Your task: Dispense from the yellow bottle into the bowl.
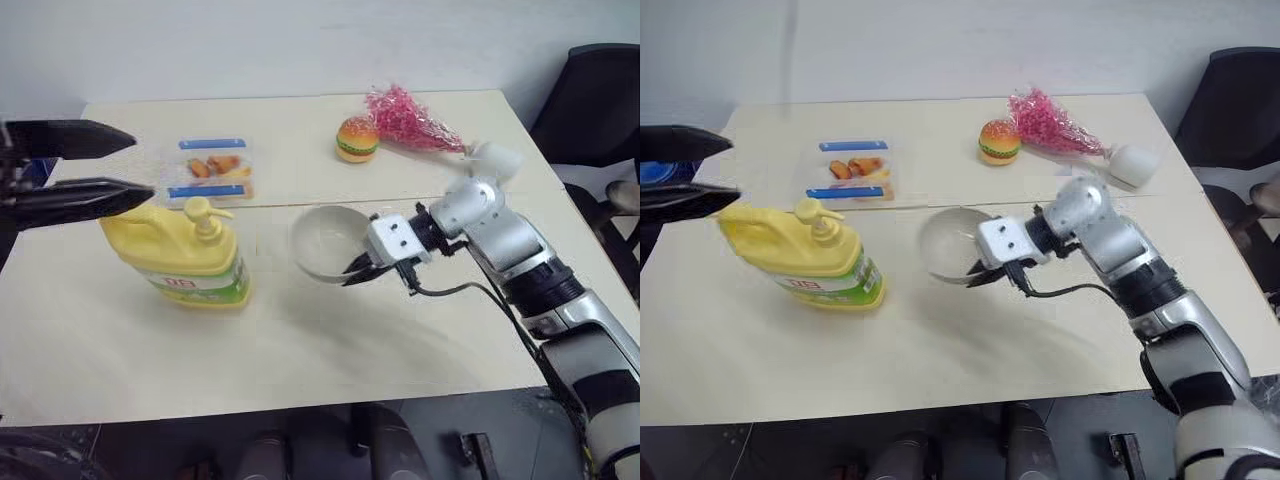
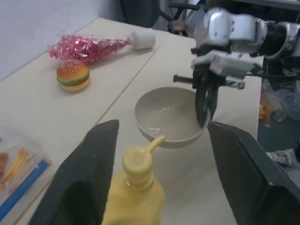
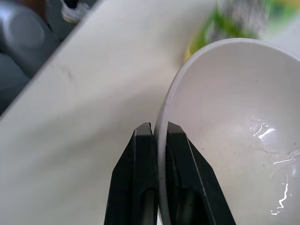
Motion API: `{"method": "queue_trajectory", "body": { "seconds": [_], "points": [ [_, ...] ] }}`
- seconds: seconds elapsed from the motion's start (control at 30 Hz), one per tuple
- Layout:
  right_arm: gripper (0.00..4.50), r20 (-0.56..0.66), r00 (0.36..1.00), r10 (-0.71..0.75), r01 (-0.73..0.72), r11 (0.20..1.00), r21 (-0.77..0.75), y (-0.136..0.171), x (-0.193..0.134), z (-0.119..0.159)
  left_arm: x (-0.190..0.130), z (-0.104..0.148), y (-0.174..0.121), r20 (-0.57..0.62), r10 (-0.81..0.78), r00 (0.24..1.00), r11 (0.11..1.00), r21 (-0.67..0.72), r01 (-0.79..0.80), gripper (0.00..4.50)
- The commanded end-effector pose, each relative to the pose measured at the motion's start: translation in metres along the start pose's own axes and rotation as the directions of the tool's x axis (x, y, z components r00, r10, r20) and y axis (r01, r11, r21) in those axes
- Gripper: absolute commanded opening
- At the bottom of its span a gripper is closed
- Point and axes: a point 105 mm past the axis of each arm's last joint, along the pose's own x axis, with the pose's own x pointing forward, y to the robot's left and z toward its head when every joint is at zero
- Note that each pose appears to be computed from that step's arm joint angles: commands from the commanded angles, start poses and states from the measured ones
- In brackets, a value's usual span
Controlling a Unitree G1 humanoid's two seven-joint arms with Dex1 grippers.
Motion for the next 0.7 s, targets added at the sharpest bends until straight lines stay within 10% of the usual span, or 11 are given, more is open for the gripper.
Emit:
{"method": "queue_trajectory", "body": {
  "seconds": [0.03,0.37,0.7],
  "points": [
    [0.0,-0.032,0.989,-0.142,0.143,0.99,0.012,-0.011,-0.018,-0.014,-0.012,0.002,-0.015,-0.047,0.001,0.999,0.999,0.042,0.001,4.46],
    [0.0,-0.218,0.927,-0.305,0.351,0.911,0.217,0.012,-0.026,-0.106,-0.024,-0.029,-0.041,-0.199,0.01,0.98,0.999,0.042,-0.002,4.46],
    [3.26,-0.164,0.9,-0.404,0.436,0.853,0.287,0.008,-0.081,-0.085,-0.023,-0.033,-0.037,-0.158,0.016,0.987,0.999,0.047,-0.009,4.5]
  ]
}}
